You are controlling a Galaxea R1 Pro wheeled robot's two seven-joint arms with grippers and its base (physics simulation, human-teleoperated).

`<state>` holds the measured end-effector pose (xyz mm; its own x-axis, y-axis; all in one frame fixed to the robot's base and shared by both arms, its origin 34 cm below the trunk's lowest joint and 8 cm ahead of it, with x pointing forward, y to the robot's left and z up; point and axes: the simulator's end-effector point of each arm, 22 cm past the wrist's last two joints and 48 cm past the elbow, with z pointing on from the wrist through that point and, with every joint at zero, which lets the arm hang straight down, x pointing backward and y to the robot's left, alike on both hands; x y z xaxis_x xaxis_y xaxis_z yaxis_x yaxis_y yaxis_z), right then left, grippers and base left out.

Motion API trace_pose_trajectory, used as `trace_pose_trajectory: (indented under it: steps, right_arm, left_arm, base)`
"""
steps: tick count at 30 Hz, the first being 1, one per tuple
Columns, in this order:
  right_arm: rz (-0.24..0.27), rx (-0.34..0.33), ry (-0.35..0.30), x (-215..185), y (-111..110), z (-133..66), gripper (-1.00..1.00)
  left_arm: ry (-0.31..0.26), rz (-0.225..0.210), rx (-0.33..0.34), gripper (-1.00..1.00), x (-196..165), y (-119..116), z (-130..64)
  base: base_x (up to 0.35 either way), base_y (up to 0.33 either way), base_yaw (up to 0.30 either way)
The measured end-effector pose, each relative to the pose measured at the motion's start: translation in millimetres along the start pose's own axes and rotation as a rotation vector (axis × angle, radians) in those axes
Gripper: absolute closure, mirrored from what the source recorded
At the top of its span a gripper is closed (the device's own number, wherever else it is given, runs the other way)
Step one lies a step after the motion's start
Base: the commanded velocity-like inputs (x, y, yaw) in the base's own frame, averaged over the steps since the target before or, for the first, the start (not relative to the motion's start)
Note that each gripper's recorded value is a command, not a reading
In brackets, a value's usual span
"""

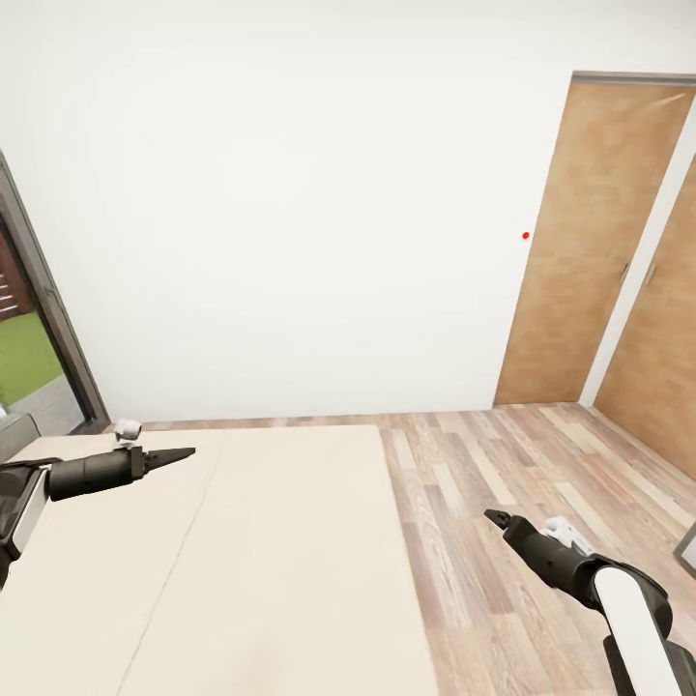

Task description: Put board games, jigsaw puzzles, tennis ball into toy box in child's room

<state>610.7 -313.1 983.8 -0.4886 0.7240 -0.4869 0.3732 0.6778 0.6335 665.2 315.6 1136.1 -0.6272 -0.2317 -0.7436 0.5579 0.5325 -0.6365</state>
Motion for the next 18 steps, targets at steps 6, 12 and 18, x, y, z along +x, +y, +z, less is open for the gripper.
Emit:
trace_pose_trajectory:
  steps: [6,12,18]
  right_arm:
    - [0.0,0.0,0.0,0.0,0.0,0.0,-1.0]
    - [-0.001,-0.001,0.001,0.6,0.6,0.2,-1.0]
    - [-0.002,-0.001,0.002,0.8,1.0,0.2,-1.0]
  left_arm:
    - [0.0,0.0,0.0,-1.0,0.0,0.0,0.0]
    - [0.0,0.0,0.0,-1.0,0.0,0.0,0.0]
    - [0.0,0.0,0.0,-1.0,0.1,0.0,0.0]
  base:
    - [-0.003,0.28,0.0]
    - [-0.001,0.258,0.0]
    - [0.0,0.105,0.001]
